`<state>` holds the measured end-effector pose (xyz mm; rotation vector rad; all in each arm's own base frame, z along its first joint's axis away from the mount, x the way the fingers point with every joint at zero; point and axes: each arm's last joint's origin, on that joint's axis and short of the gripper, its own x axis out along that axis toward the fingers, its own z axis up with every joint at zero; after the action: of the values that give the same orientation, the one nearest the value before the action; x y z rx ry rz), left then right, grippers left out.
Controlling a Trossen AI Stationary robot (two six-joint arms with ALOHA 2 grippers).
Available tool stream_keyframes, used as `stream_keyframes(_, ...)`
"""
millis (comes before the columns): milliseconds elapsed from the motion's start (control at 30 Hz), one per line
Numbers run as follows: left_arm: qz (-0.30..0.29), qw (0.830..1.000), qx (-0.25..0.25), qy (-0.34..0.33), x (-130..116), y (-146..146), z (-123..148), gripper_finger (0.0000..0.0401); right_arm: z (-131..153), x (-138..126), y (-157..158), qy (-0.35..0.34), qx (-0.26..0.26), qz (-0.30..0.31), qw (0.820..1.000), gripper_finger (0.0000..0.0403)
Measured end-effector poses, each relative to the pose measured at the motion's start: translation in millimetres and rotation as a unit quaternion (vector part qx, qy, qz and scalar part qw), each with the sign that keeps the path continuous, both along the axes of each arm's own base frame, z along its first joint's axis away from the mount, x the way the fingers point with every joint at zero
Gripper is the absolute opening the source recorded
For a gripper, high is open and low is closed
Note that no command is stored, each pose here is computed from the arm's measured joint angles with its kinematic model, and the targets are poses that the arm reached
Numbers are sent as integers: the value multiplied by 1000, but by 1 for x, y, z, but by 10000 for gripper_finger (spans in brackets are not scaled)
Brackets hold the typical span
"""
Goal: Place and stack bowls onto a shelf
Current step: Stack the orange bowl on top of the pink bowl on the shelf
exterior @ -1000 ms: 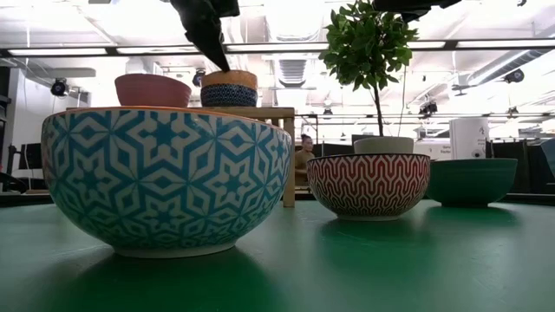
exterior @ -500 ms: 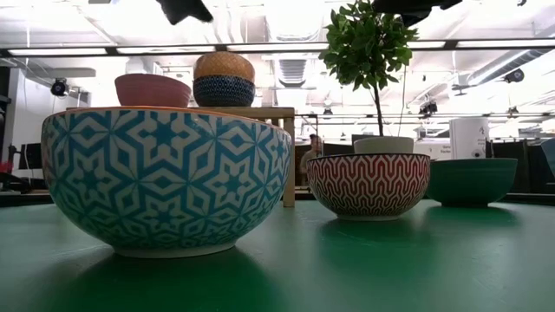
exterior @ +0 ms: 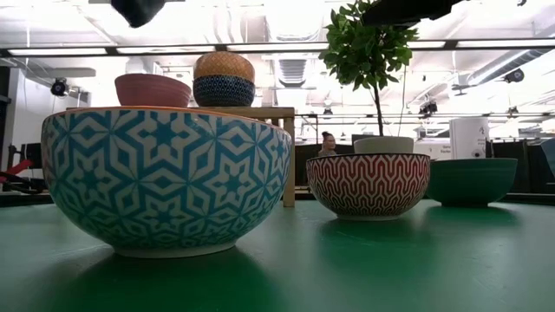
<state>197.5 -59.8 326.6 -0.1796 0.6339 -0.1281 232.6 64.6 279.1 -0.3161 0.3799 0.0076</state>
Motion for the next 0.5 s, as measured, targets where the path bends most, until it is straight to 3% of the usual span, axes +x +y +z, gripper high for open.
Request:
stream_keyframes(233, 47, 991, -70, 100, 8, -17, -15, 0, 3, 0, -9, -4, -18, -10, 1000, 9)
stream_keyframes(500, 129, 946, -173, 242, 18, -29, -28, 0, 5, 0, -17, -5, -50, -14, 999, 9)
